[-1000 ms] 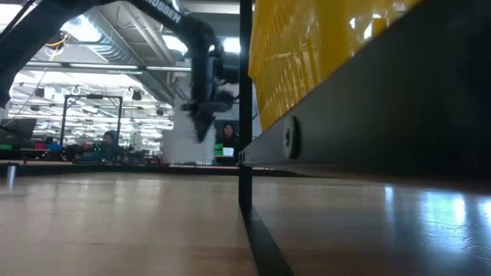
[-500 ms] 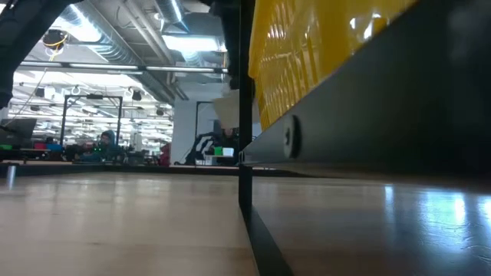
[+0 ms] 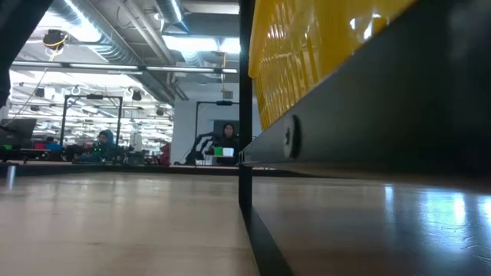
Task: Stack baskets on shelf by color
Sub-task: Stack the gray bin on top of the gray bin on the shelf
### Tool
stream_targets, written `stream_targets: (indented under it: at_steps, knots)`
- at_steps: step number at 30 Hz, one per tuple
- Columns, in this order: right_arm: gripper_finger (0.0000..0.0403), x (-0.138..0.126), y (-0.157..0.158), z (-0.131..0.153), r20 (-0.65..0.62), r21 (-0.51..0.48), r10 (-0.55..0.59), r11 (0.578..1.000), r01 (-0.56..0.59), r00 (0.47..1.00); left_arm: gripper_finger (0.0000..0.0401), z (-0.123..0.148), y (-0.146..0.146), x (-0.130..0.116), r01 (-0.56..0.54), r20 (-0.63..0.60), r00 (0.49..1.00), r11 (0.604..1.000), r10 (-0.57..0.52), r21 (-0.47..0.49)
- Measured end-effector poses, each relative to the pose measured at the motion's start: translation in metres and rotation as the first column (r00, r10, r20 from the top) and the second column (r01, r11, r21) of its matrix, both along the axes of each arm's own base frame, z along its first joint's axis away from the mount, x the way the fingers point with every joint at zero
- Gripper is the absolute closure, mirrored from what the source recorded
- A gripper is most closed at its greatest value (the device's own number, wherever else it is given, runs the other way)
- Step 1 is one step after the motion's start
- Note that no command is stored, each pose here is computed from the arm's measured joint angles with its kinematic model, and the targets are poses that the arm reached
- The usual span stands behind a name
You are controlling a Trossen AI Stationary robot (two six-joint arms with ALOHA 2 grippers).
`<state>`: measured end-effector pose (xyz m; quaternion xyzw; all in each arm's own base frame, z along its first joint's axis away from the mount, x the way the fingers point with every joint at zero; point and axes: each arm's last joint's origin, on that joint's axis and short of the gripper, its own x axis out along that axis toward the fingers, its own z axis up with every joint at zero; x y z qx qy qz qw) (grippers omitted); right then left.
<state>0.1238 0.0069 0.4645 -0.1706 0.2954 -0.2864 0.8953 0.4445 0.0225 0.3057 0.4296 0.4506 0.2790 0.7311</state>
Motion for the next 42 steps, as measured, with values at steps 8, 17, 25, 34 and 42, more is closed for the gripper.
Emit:
stream_targets:
  at_steps: [8, 17, 25, 34, 42]
  knots:
    - [0.034, 0.022, 0.005, 0.005, 0.038, -0.046, 0.04, 0.998, -0.039, 0.998, 0.0401, 0.002, -0.03, -0.002, 0.092, -0.198, 0.979, 0.979, -0.055, 0.18]
    - [0.034, 0.067, 0.015, -0.004, -0.003, -0.082, 0.059, 0.995, -0.059, 0.998, 0.0401, 0.002, -0.04, -0.002, 0.134, -0.239, 0.967, 0.971, -0.085, 0.198]
    - [0.0348, 0.102, 0.018, -0.02, -0.073, -0.141, -0.005, 0.99, -0.005, 0.997, 0.0401, 0.001, -0.048, -0.002, 0.179, -0.244, 0.96, 0.969, -0.134, 0.171]
    - [0.0349, 0.116, 0.021, -0.025, -0.056, -0.15, -0.035, 0.988, 0.026, 0.998, 0.0401, 0.0, -0.06, -0.002, 0.227, -0.246, 0.951, 0.962, -0.186, 0.149]
    - [0.0329, 0.117, 0.02, -0.022, 0.035, -0.123, -0.103, 0.987, 0.106, 0.994, 0.0401, -0.005, -0.06, -0.006, 0.253, -0.316, 0.927, 0.96, -0.204, 0.124]
